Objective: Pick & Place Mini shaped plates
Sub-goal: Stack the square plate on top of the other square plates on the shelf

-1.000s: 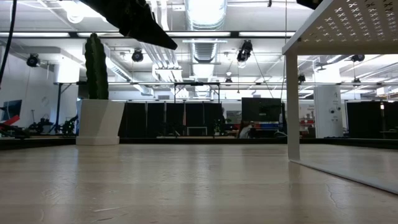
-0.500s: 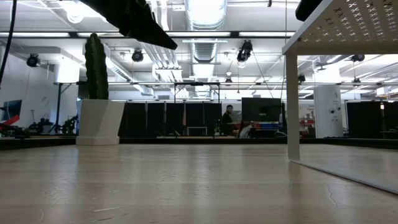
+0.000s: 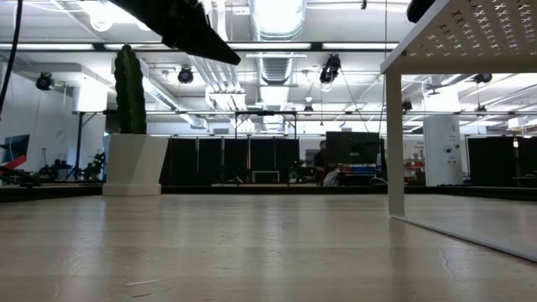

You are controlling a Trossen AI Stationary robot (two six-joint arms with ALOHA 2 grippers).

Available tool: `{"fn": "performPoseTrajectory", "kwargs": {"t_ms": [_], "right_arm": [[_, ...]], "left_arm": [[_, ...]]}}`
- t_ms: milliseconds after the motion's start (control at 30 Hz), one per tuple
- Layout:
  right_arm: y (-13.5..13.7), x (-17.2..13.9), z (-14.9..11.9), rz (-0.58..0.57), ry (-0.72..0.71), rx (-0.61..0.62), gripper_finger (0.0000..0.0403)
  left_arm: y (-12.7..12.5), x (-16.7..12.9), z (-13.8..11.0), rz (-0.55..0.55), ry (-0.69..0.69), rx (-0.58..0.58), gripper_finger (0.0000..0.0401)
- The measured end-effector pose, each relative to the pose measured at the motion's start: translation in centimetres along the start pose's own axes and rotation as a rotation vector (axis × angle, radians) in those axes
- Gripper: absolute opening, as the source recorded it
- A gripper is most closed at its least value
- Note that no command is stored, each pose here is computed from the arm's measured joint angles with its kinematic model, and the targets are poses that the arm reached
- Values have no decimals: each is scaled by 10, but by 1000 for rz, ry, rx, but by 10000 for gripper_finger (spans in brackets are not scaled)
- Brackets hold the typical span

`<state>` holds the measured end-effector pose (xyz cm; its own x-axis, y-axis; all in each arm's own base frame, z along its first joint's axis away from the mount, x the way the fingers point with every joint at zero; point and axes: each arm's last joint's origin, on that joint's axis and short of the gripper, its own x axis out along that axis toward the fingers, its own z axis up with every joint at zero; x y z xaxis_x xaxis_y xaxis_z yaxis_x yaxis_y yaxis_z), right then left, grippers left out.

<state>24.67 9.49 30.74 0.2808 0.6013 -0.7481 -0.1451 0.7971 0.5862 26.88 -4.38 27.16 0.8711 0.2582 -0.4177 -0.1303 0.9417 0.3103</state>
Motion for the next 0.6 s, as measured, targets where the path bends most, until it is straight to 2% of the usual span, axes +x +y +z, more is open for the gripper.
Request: {"fn": "performPoseTrajectory", "kwargs": {"t_ms": [300,600], "right_arm": [[4,-10,-4,4,-32,-31,9],[2,-9,-8,-17,11,-13,10]], "left_arm": [[0,0,0,0,-1,-1,85],[0,0,0,0,0,0,85]]}}
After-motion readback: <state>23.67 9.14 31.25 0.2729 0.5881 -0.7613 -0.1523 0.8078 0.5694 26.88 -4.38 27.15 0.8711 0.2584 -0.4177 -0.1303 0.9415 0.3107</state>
